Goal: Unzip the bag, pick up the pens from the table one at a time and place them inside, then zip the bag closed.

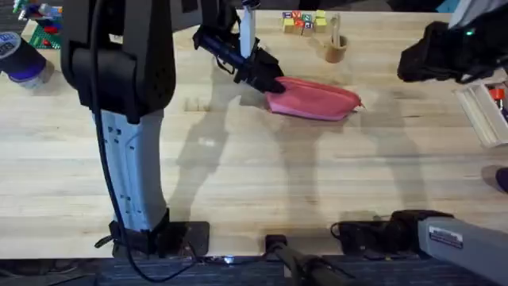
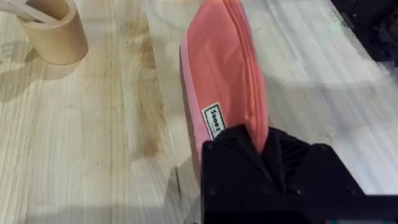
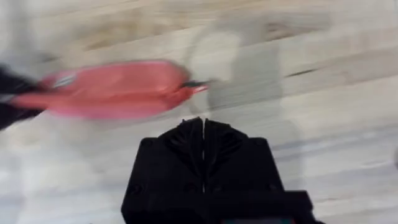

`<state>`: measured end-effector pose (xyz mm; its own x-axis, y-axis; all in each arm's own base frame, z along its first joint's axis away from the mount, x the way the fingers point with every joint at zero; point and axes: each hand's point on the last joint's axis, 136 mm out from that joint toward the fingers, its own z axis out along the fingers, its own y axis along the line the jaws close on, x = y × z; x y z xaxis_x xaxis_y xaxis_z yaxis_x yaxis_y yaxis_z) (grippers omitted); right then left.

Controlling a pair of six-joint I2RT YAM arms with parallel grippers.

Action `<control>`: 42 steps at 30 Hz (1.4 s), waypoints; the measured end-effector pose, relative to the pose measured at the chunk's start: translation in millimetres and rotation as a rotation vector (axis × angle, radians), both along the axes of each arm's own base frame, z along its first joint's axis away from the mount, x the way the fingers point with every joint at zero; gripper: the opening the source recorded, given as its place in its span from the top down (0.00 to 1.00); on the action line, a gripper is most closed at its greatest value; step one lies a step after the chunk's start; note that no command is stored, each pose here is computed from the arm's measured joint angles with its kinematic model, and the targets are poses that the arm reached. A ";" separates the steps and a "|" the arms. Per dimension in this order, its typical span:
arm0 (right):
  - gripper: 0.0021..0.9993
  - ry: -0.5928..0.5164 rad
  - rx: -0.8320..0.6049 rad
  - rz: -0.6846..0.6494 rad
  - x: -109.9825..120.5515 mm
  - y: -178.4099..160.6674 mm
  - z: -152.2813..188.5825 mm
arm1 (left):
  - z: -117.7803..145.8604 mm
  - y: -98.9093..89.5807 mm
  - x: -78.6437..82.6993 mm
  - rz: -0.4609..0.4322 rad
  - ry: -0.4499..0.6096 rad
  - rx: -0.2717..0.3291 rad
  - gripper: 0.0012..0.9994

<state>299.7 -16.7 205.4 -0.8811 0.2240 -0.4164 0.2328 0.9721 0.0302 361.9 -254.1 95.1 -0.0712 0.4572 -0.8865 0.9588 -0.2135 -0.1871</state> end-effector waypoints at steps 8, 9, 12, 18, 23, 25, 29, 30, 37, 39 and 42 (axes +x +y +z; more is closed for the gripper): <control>0.74 -0.033 0.097 0.138 -36.8 40.9 24.7 | -0.1 0.0 0.0 0.000 0.000 0.000 0.96; 0.70 -0.030 0.103 0.145 -39.4 43.1 25.2 | -0.1 0.0 0.0 0.000 0.000 0.000 0.96; 0.42 -0.012 0.113 0.155 -45.0 46.0 24.0 | -0.1 0.0 0.0 -0.001 -0.001 0.000 0.94; 0.01 -0.003 0.120 0.165 -47.2 47.7 23.0 | 0.6 1.2 0.3 0.003 0.003 -0.003 0.06; 0.00 -0.002 0.121 0.165 -47.3 47.8 23.0 | 0.6 1.6 1.1 0.004 0.000 -0.004 0.01; 0.00 -0.002 0.121 0.165 -47.2 47.8 22.9 | 0.5 1.6 1.2 0.004 -0.001 -0.004 0.01; 0.00 -0.002 0.121 0.165 -47.1 47.8 23.0 | 0.5 1.6 1.2 0.004 -0.001 -0.004 0.00; 0.00 -0.002 0.121 0.165 -47.2 47.8 23.0 | 0.5 1.6 1.1 0.004 -0.001 -0.004 0.00; 0.00 -0.002 0.121 0.165 -47.2 47.8 23.0 | 1.7 6.7 -2.0 0.001 0.018 0.047 0.00; 0.00 -0.003 0.121 0.165 -47.2 47.8 23.0 | 6.2 10.4 1.1 0.004 -0.011 0.089 0.00; 0.00 -0.003 0.121 0.165 -47.0 47.8 23.1 | 26.6 17.8 6.6 0.030 -0.076 0.159 0.00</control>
<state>252.7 31.1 228.5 -0.9087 0.1251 -0.3983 0.0704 0.9863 0.1493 368.5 -236.3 121.7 -0.0219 0.5909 -0.8065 0.9770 -0.1585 -0.1427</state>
